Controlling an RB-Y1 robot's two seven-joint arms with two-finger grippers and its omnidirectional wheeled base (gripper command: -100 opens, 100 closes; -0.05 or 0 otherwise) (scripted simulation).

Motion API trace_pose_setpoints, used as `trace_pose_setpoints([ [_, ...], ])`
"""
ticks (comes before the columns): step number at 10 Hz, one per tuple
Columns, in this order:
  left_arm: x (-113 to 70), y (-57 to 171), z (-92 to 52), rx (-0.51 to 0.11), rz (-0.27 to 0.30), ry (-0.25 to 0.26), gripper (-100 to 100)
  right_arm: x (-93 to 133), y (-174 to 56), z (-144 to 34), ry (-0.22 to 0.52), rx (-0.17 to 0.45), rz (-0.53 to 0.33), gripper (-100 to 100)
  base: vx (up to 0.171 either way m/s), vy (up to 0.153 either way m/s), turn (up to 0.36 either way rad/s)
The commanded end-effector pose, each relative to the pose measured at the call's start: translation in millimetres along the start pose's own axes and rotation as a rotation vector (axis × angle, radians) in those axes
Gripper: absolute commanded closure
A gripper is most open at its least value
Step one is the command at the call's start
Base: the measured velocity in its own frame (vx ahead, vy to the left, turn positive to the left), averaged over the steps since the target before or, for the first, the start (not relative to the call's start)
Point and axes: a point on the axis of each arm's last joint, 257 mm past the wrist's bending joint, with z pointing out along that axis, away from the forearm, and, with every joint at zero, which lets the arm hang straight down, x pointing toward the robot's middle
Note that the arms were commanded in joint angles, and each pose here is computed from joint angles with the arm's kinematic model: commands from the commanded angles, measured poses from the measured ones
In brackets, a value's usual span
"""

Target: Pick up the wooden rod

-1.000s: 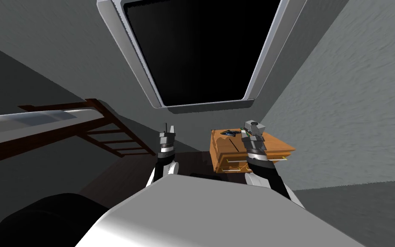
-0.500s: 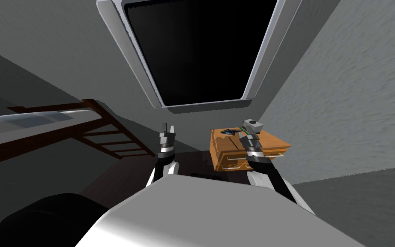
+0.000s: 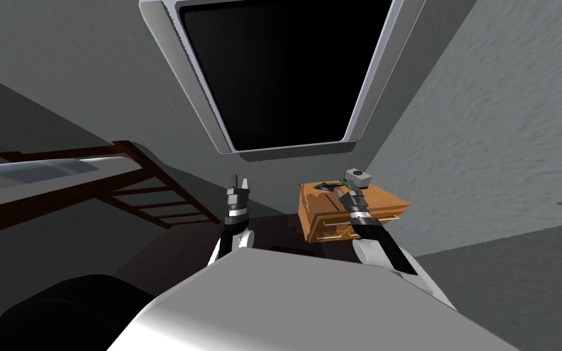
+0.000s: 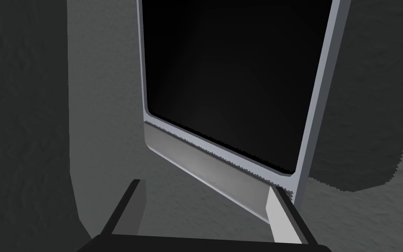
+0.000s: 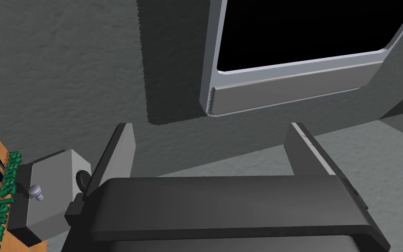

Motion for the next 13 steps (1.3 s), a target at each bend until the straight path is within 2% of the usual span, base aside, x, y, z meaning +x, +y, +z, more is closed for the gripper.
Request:
trace_pose_setpoints([
  [1,0.0,0,0.0,0.0,0.0,0.0,0,-8,-22,2.3,-0.011,0.066,0.053,-100,-0.016,0.059,-0.073],
  [8,0.0,0,0.0,0.0,0.0,0.0,0,-35,-83,4.2,-0.067,0.271,0.162,-100,-0.004,0.039,-0.03],
  [11,0.0,0,0.0,0.0,0.0,0.0,0,-55,-111,3.0,-0.111,0.362,0.236,-100,0.012,0.04,-0.034],
  [13,0.0,0,0.0,0.0,0.0,0.0,0,-56,-119,-0.4,-0.119,0.396,0.236,-100,0.011,0.024,-0.006],
])
